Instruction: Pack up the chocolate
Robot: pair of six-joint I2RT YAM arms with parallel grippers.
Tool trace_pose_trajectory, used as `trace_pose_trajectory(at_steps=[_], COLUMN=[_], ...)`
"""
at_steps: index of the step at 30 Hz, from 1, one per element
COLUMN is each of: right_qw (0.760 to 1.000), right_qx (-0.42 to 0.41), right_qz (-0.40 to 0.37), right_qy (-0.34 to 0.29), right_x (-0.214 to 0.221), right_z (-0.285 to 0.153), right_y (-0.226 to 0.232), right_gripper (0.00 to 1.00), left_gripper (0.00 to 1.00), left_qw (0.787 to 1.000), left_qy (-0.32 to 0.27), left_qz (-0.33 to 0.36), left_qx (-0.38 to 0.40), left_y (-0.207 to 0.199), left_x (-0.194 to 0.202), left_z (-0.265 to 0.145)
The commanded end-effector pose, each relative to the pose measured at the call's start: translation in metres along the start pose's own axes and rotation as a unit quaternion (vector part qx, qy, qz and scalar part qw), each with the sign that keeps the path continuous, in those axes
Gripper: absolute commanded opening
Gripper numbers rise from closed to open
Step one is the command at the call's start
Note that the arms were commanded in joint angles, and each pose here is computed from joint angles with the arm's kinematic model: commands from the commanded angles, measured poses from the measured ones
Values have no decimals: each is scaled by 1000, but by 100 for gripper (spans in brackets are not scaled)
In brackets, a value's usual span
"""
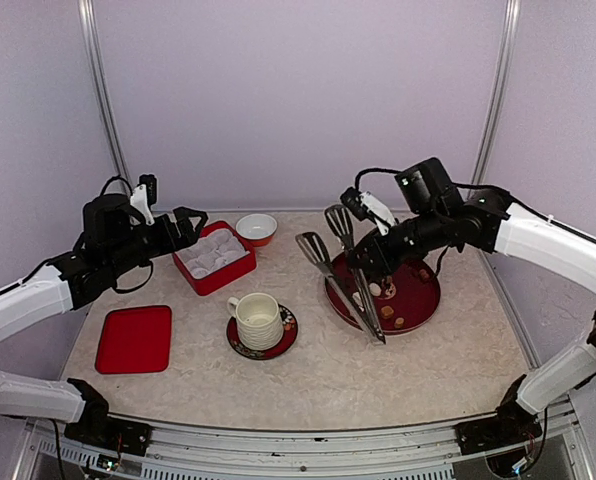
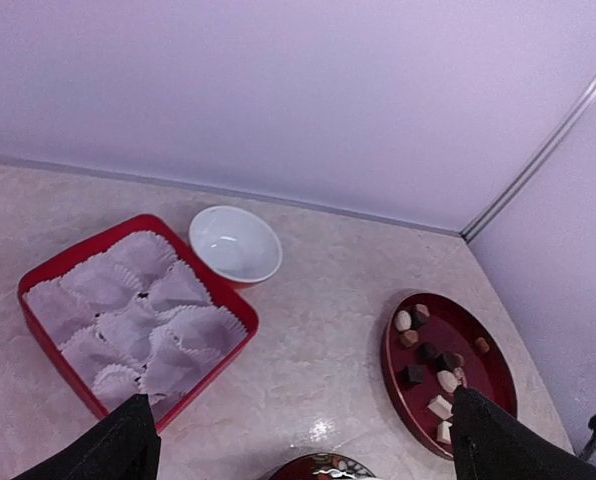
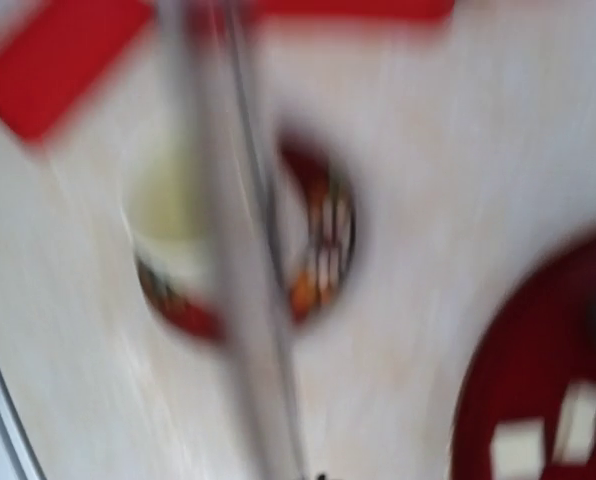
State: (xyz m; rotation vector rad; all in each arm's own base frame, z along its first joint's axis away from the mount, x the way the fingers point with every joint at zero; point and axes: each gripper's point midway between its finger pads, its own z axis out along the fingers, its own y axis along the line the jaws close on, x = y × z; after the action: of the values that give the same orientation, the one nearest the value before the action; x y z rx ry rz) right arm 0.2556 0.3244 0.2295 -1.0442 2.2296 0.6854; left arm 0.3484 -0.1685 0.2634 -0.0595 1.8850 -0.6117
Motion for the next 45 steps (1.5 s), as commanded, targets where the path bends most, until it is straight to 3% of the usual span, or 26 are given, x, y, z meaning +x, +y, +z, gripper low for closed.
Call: trace_pose_trajectory(at_steps=[1,5,9,13,19,30,40,45], right_qw=[979,934,887,845,806,778,772,766], right_qx=[-59,-100,-146,-202,-294,-352,-393,-413], right_qz=[-45,-65,-82,-97,-96,-60,-1,18], right_qy=[-192,-337,-431,-485,-505,-517,-499,-493], right_x=[-73,-110,-125,-128,-120,-115,-116,-115], right_z=[-56,-116,-156,-176,-175,-159,-135,-127], right_y=[13,17,27,44,58,60,62,63], right_gripper=[0,0,0,0,0,0,0,0], left_gripper=[99,99,99,99,99,96,79,68], left_qw=[987,964,937,911,885,846,822,821], left_qy=[-40,-43,-31,-17,6,27,35,26], left_qz=[40,77,132,166,184,198,212,225], left_qx=[151,251,321,378,428,495,528,524], left_y=[-68,-119,-169,-211,-247,-289,-312,-317], left_x=[-32,-26,-3,18,45,78,86,86], left_z=[-22,-37,-46,-53,-51,-56,-51,-50])
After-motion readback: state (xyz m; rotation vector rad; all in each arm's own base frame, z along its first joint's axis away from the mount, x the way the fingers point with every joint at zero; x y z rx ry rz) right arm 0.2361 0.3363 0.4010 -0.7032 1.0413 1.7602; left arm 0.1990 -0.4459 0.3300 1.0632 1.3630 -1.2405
